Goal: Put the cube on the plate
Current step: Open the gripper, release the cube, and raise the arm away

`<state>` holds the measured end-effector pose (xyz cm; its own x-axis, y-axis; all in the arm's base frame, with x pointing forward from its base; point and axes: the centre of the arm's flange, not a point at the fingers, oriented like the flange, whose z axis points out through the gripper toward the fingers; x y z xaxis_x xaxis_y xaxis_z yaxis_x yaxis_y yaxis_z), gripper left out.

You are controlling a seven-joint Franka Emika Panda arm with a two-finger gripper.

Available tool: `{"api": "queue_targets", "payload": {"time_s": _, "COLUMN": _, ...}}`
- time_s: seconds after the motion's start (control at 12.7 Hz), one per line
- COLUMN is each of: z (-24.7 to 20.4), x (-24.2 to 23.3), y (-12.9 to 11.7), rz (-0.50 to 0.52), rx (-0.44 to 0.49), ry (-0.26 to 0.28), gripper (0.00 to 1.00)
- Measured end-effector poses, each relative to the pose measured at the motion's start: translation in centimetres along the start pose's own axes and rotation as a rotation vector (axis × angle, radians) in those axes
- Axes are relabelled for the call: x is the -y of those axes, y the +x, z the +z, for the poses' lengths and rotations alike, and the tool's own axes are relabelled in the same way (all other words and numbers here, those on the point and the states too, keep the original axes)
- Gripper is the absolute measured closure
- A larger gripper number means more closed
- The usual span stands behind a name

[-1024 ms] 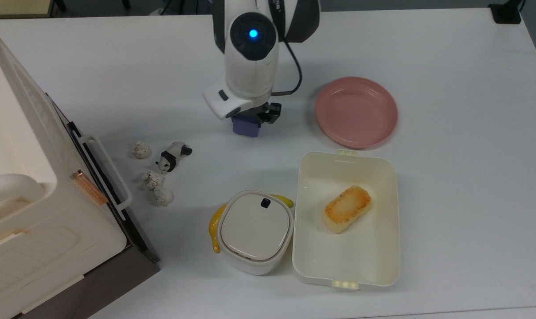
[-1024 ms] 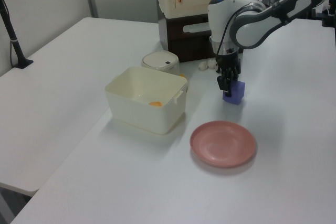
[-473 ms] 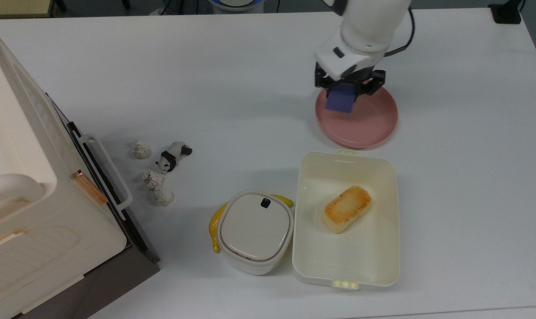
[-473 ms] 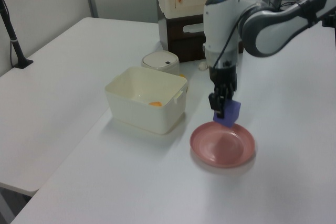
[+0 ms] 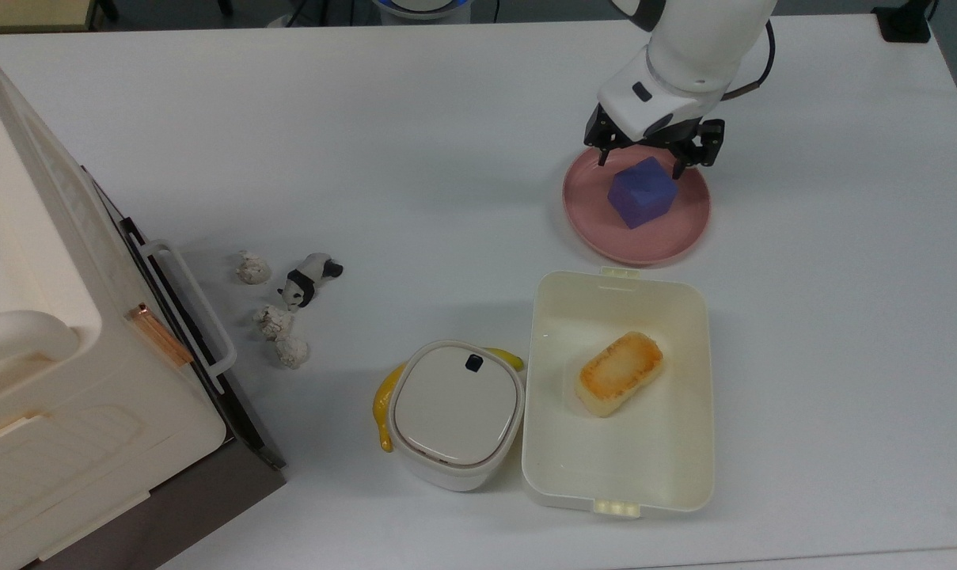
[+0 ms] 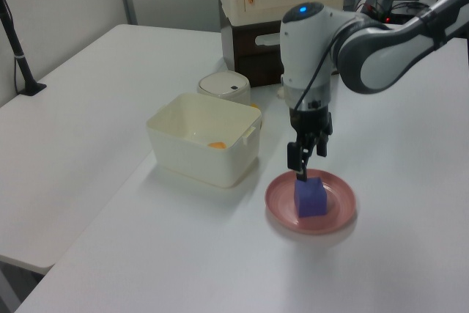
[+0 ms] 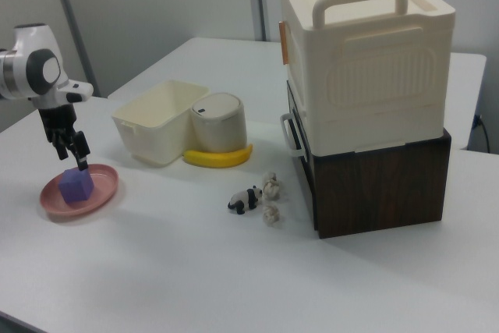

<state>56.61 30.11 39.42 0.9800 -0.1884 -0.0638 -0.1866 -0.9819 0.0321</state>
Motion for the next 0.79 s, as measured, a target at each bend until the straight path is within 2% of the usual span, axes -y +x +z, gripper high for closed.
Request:
{"api": "queue_targets", "payload": {"time_s": 0.16, "z": -2.5, "x": -2.3, "y": 0.7, "rz": -0.001, "rx": 0.017, "ry": -0.025, "gripper": 0.00}}
{"api": "queue_targets", "payload": {"time_s": 0.24, "z": -4.1, "x": -4.5, "y": 1.2, "rz": -0.036, "rx": 0.030, "ry": -0.039, "gripper": 0.00}}
{"api": "queue_targets", "payload": {"time_s": 0.39, "z": -8.0, "x": -10.8, "y": 2.6, "rz": -0.104, "rx": 0.047, "ry": -0.056, "gripper": 0.00}}
{"api": "queue_targets", "payload": {"time_s": 0.71, "z": -14.0, "x": -24.2, "y": 5.0, "rz": -0.120, "rx": 0.002, "ry": -0.045, "gripper": 0.00}}
{"api": "queue_targets", "payload": {"time_s": 0.79, "z": -14.8, "x": -26.3, "y": 5.2, "rz": -0.112, "rx": -0.006, "ry": -0.043, "gripper": 0.00}}
